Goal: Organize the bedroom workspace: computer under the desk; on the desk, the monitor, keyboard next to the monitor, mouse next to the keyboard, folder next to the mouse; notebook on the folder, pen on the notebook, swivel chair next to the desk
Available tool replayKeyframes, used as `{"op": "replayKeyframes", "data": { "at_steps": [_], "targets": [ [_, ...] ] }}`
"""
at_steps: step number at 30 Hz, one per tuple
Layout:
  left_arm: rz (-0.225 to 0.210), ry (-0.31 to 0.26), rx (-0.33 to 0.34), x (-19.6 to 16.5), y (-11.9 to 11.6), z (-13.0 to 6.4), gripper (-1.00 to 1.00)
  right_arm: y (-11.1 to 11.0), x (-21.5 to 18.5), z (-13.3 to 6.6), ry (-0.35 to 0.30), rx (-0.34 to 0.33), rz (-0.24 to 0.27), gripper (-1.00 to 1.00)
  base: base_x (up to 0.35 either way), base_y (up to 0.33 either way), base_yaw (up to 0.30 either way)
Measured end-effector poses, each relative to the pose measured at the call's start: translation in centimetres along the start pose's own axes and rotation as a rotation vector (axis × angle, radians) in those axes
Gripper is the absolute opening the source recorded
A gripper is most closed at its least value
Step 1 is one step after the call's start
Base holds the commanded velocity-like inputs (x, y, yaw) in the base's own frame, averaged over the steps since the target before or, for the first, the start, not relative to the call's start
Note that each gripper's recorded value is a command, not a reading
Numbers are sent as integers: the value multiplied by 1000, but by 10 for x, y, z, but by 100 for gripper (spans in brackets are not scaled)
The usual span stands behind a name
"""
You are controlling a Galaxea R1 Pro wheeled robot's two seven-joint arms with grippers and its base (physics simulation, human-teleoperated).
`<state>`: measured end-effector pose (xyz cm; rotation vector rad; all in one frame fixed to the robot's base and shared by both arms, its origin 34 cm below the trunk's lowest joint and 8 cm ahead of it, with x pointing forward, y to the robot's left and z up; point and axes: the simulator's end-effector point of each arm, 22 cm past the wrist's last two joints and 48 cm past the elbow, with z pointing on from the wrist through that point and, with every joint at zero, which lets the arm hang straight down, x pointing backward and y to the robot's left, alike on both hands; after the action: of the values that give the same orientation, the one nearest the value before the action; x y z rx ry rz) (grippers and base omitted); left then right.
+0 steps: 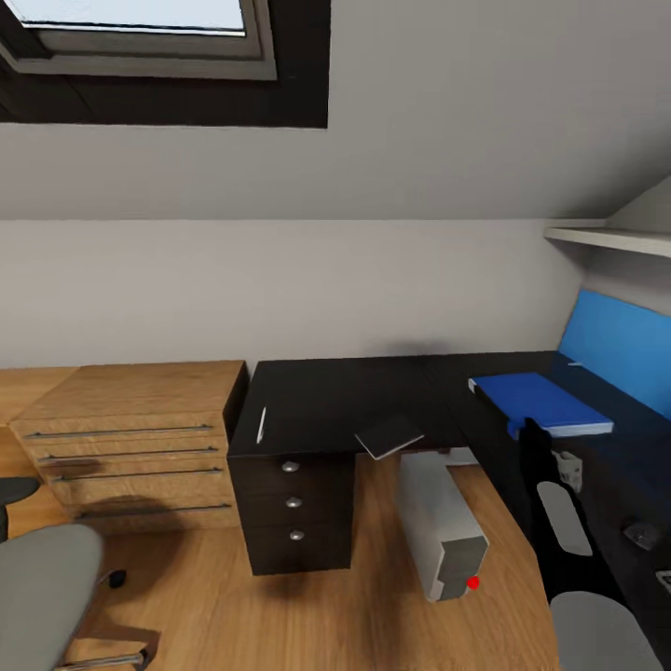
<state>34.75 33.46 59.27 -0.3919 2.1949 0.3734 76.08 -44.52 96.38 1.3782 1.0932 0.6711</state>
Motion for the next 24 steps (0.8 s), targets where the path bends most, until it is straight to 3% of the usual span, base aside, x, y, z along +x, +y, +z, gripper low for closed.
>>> {"op": "replayKeyframes", "data": {
  "at_steps": [3, 7, 10, 16, 24],
  "targets": [
    [-2, 3, 7, 1, -5, -1, 100, 13, 24, 21, -14, 22, 3, -100, 0, 0, -273],
    [-7, 6, 12, 2, -10, -3, 100, -3, 61, 31, -1, 101, 4, -100, 0, 0, -273],
    [-10, 7, 13, 3, -12, -4, 100, -27, 93, 25, 8, 178, 1, -100, 0, 0, -273],
    [-11, 7, 14, 3, -13, -5, 100, -54, 107, 16, 16, 240, -11, -100, 0, 0, -273],
    [-10, 7, 13, 3, -12, -4, 100, -64, 111, 13, 17, 260, -18, -100, 0, 0, -271]
  ]
}}
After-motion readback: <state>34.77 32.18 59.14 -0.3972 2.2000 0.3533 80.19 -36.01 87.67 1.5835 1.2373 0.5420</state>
